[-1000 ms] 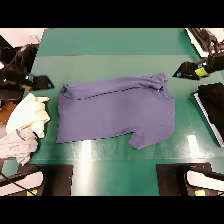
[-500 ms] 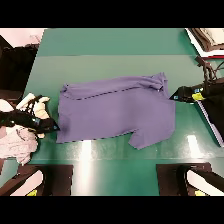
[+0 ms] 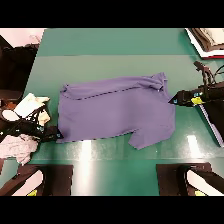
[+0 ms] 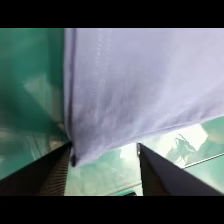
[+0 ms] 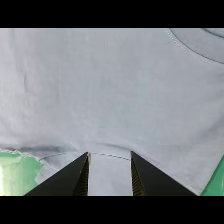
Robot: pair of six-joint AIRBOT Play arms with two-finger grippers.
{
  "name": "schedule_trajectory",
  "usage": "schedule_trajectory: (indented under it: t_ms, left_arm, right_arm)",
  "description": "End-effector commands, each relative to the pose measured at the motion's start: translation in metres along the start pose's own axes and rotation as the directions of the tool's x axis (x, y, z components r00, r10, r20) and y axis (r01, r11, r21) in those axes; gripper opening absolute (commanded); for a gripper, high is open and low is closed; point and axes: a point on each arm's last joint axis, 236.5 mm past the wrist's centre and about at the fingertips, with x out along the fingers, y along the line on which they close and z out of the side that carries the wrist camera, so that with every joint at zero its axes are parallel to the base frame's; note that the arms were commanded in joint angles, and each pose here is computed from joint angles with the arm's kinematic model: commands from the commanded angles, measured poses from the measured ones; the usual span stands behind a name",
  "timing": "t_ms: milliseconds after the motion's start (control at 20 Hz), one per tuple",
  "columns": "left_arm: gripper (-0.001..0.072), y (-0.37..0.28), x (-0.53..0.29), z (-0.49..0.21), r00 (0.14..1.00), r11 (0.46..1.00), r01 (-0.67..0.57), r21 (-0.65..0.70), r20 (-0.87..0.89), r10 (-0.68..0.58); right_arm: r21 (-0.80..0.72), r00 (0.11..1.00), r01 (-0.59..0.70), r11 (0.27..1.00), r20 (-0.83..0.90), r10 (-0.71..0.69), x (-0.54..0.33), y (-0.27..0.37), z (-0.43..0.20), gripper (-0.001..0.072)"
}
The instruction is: Fold the shirts.
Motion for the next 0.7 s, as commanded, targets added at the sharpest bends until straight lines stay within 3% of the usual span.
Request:
schedule_trajectory:
  t_ms: [0, 100, 400, 550, 650]
  left_arm:
    - [0.0409, 0.0, 0.006, 0.004, 1.0, 1.0, 0.013, -0.018, 0.027, -0.012]
    - [0.0049, 0.0, 0.006, 0.008, 0.999, 1.0, 0.01, -0.017, 0.045, -0.009]
    - [0.0027, -0.013, -0.025, 0.037, 0.993, 0.999, 0.008, 0.05, 0.118, -0.014]
    - [0.0027, -0.021, -0.032, 0.045, 0.989, 0.998, 0.027, 0.057, 0.143, -0.035]
    - [0.0027, -0.023, -0.032, 0.046, 0.989, 0.998, 0.036, 0.054, 0.144, -0.044]
  right_arm:
    - [0.0, 1.0, -0.001, 1.0, -0.008, 0.001, 0.0, 0.0, -0.002, 0.0295]
    - [0.006, 0.999, 0.004, 1.0, -0.044, -0.004, -0.001, -0.003, -0.011, 0.0295]
    - [0.266, 0.989, 0.024, 0.964, -0.146, 0.016, 0.016, -0.061, -0.074, 0.0304]
    - [0.457, 0.983, 0.034, 0.889, -0.176, 0.053, 0.037, -0.093, -0.117, 0.0472]
    - [0.508, 0.979, 0.025, 0.861, -0.188, 0.083, 0.052, -0.103, -0.133, 0.0469]
